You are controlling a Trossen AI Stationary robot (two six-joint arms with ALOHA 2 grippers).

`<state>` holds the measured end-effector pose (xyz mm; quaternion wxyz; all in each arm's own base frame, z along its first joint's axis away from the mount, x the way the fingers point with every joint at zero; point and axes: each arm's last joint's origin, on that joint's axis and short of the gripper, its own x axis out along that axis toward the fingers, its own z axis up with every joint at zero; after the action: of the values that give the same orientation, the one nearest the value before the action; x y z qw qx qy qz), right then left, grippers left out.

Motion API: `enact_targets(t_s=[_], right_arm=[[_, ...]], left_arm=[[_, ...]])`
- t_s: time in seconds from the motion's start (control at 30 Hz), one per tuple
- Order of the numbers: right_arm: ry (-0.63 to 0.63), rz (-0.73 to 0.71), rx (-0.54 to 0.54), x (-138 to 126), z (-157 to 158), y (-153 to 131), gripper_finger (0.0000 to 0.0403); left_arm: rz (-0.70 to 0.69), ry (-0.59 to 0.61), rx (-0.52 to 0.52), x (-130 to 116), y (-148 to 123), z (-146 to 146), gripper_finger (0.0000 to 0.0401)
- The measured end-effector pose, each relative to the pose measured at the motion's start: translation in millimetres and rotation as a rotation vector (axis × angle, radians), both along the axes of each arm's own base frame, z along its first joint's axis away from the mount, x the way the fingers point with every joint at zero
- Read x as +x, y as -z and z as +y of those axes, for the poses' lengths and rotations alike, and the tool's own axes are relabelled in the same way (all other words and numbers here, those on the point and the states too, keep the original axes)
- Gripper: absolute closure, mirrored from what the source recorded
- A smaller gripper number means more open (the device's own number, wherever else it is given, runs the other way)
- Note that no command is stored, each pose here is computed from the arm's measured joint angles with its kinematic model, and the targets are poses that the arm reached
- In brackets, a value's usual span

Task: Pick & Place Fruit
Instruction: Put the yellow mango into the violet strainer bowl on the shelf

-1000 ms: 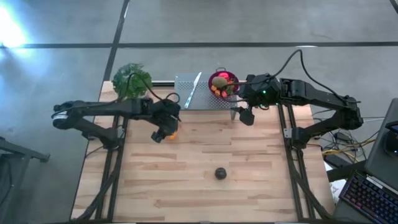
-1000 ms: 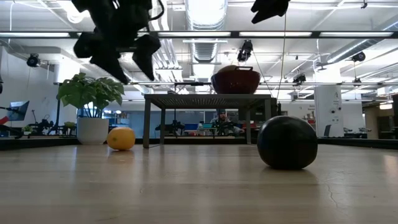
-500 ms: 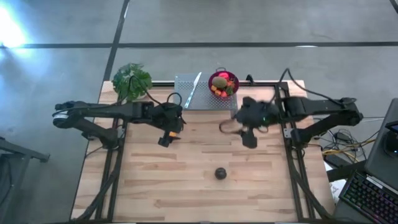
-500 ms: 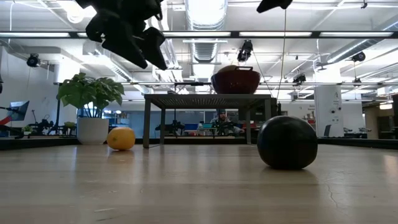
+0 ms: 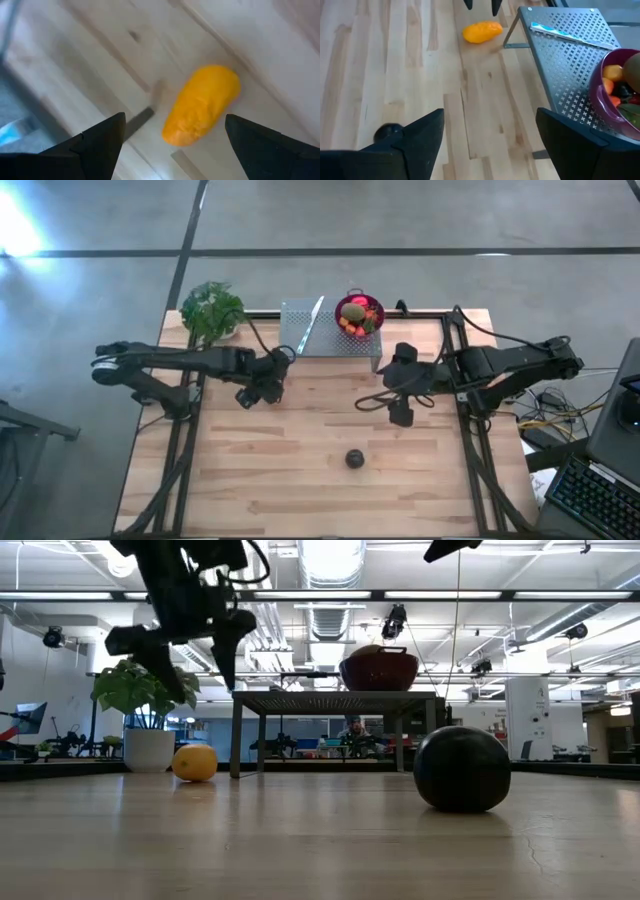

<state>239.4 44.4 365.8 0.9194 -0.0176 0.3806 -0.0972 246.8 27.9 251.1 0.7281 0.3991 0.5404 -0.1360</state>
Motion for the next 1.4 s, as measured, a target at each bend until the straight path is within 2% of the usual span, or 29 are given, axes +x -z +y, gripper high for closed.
enact_targets(t_s=[0.27, 0.37, 0.57, 1.03, 1.4], right_arm=[[0.007, -0.009, -0.004, 1, -2, -1, 0.0083], [0.007, -0.009, -0.004, 1, -2, -1, 0.0082], [0.004, -0.004, -0.008, 1, -2, 1, 0.0099], [0.014, 0.032, -0.027, 1, -2, 13, 0.0124], [0.018, 0.031, -0.025, 1, -2, 13, 0.0102]], left_arm=[[0.201, 0.126, 0.064, 13, 30, 2, 0.0055], [0.259, 0.149, 0.097, 18, 41, 3, 0.0055], [0.339, 0.166, 0.093, 26, 61, 4, 0.0055], [0.367, 0.213, 0.057, 41, 88, 1, 0.0055], [0.376, 0.219, 0.061, 47, 98, 1, 0.006]])
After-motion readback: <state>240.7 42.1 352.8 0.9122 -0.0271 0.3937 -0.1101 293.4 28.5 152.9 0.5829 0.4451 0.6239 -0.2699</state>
